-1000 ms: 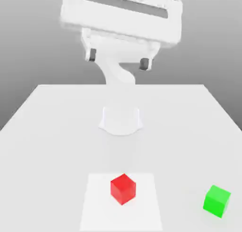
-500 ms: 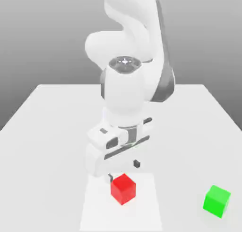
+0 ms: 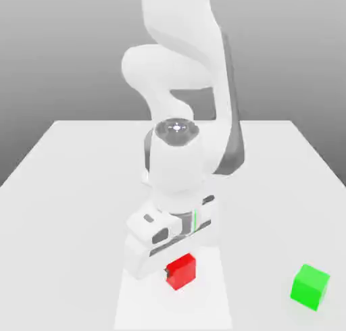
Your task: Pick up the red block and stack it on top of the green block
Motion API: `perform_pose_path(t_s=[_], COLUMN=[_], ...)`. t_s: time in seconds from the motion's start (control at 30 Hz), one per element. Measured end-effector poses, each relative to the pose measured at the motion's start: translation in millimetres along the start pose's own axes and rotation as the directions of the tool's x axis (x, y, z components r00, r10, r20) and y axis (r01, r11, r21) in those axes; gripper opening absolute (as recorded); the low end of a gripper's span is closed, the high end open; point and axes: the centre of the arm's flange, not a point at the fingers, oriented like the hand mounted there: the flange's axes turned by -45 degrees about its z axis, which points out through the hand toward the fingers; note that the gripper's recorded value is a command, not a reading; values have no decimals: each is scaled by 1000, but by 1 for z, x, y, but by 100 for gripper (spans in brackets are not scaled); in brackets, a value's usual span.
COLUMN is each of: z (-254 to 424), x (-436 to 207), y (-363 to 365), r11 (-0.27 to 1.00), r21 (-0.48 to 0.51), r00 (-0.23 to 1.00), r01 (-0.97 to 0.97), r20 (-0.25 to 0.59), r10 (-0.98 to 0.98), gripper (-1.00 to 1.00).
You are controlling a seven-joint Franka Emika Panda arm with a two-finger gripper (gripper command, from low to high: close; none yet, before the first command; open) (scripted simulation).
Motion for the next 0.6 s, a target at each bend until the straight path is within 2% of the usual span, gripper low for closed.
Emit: perform_pose_path(t_s=[0.2,0.6], z=[-41,-72], x=[2,144], y=[-4,-134], r11=[1000,1000], r21=[1,5], r00=[1000,1000], r01=[7,9], r20=[4,5], r10=[-7,-9], gripper=[-100,-100])
